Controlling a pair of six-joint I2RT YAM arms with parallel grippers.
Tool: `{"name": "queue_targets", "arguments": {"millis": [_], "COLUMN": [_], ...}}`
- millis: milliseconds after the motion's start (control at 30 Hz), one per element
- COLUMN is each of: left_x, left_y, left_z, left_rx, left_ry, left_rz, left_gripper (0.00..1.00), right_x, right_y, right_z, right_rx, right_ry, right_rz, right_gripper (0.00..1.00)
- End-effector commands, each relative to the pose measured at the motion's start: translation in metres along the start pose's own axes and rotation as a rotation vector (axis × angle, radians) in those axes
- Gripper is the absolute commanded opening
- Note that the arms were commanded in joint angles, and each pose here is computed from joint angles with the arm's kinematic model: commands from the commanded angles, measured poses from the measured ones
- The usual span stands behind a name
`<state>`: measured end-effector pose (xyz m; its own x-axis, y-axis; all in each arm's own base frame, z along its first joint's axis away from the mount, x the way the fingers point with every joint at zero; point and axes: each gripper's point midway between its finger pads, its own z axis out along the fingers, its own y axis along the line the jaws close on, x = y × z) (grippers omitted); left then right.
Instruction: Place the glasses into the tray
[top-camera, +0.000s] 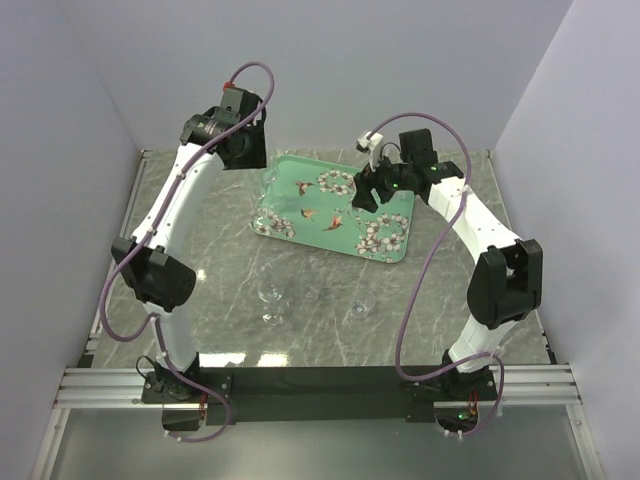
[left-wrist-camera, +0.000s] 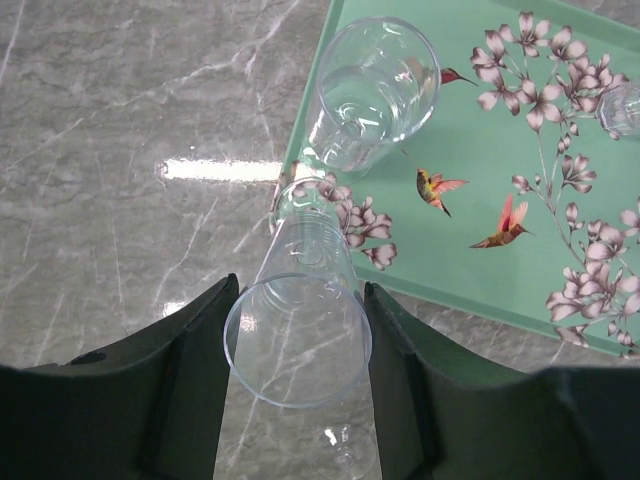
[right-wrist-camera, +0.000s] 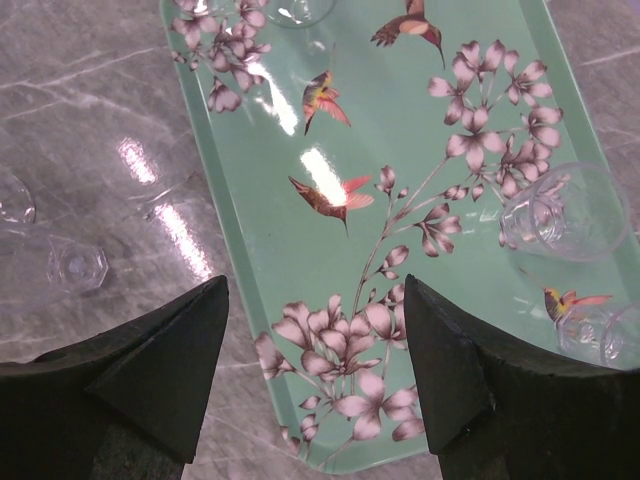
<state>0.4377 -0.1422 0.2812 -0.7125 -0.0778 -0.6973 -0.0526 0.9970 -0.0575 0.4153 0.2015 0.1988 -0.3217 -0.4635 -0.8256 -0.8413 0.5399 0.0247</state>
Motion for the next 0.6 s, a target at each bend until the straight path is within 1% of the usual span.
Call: {"name": "queue_targets", "arguments": {"millis": [0, 100, 333, 567], "left_x": [-0.033, -0.035, -0.025, -0.014], "left_y": [-0.010, -0.011, -0.012, -0.011], "left_z": [-0.007, -0.001, 0.017, 0.021], "left_rx": [0.068, 0.074, 0.072, 0.073], "left_ry": [-0.107, -0.107, -0.057, -0.021], "left_rz": [-0.009, -0.007, 0.002, 0.010], "left_gripper": [0.42, 0.42, 0.42, 0.41], "right_x": [-0.018, -0.021, -0.019, -0.019], "right_y": [0.001, 0.003, 0.003, 0.002], "right_z": [-0.015, -0.017, -0.017, -0.019], "right_rx": [0.013, 0.010, 0.003, 0.002], "right_ry": [-0.062, -0.069, -0.069, -0.074], "right_rz": [-0.014, -0.016, -0.006, 0.002], "right_gripper": [0.77, 0.77, 0.78, 0.78]}}
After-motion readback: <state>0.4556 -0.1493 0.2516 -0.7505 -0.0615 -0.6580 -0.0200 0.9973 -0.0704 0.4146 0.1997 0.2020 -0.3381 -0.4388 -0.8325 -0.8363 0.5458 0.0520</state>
